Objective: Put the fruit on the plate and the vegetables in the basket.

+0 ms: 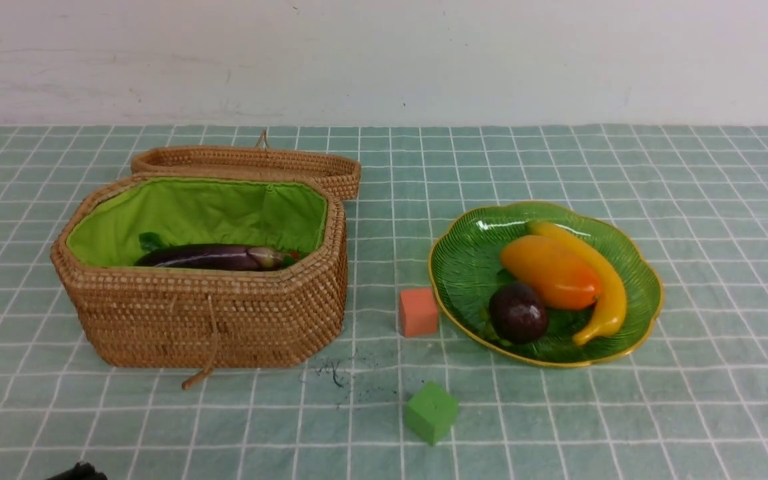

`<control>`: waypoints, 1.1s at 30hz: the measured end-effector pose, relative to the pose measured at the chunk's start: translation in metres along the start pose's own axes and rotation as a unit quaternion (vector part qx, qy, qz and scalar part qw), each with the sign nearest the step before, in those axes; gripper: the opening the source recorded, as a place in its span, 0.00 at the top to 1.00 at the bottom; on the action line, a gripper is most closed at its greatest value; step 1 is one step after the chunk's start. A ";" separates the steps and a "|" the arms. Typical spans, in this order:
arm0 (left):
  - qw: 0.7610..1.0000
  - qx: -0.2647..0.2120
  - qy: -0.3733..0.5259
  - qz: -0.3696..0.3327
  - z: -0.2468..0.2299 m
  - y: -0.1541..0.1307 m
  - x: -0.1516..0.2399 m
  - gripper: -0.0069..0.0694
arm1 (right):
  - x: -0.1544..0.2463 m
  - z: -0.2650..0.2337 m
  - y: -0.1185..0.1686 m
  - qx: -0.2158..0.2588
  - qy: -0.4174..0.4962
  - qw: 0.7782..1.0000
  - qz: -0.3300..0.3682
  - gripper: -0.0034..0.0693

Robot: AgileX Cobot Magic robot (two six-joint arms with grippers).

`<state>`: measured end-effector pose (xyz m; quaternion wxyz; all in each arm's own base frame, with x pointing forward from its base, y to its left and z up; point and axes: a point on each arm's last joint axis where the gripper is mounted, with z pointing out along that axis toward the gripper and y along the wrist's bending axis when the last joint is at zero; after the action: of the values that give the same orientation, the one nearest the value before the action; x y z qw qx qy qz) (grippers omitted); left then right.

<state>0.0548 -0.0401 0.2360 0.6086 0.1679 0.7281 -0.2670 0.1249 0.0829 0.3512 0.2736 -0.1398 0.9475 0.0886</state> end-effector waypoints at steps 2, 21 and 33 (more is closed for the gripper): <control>1.000 -0.007 0.022 0.000 0.000 0.001 0.004 0.83 | 0.000 0.000 0.000 0.000 0.000 1.000 0.000 0.95; 0.996 -0.030 0.090 0.000 -0.002 0.005 0.016 0.81 | 0.124 0.063 -0.076 0.147 -0.305 0.937 0.090 0.98; 0.995 -0.032 0.097 0.000 -0.002 0.006 0.017 0.81 | 0.175 0.091 -0.078 0.184 -0.354 0.909 0.122 0.98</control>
<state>0.0531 -0.0359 0.2181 0.5401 0.1733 0.7918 -0.2267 0.0525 -0.0065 0.1737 0.5988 0.0704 0.7977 -0.0109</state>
